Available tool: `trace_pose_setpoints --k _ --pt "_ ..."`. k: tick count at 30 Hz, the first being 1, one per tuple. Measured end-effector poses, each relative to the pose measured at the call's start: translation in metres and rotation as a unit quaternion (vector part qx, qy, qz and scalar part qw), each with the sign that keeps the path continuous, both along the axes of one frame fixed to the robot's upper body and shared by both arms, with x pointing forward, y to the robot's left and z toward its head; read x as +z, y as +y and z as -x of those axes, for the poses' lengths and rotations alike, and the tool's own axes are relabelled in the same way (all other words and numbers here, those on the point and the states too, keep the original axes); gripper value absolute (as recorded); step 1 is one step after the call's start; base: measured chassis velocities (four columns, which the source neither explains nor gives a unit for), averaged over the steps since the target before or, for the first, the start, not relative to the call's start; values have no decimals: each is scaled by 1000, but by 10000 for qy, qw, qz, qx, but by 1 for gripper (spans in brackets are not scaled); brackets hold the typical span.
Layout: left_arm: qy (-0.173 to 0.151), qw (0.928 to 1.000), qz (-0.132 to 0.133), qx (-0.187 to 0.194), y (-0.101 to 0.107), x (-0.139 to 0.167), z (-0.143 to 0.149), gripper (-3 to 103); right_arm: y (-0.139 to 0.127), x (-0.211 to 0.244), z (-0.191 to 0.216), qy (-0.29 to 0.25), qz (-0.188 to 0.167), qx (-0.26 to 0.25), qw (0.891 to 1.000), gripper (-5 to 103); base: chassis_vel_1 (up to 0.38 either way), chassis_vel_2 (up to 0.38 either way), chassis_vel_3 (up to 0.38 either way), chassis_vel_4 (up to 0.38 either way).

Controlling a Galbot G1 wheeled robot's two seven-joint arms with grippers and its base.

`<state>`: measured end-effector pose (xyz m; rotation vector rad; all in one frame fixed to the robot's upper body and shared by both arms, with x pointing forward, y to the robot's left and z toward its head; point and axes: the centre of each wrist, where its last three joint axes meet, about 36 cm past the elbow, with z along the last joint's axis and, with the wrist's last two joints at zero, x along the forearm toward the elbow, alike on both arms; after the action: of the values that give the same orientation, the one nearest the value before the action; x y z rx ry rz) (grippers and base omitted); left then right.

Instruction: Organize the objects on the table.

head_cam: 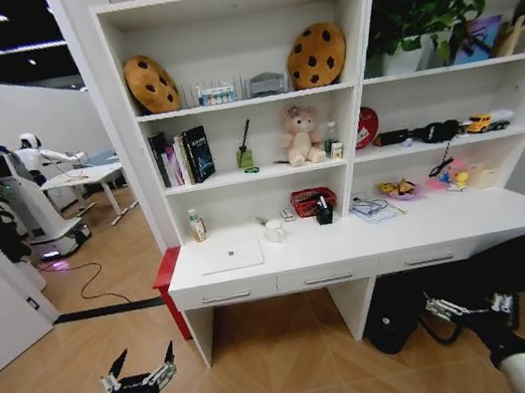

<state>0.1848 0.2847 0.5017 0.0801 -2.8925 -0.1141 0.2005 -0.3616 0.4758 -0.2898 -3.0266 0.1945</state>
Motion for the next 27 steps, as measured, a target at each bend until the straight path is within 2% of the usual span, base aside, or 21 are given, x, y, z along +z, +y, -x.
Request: trace_pose_setpoints --k 27 --pt "0 10000 -1 0 0 0 0 100 0 0 0 0 0 0 10000 100 0 0 0 0"
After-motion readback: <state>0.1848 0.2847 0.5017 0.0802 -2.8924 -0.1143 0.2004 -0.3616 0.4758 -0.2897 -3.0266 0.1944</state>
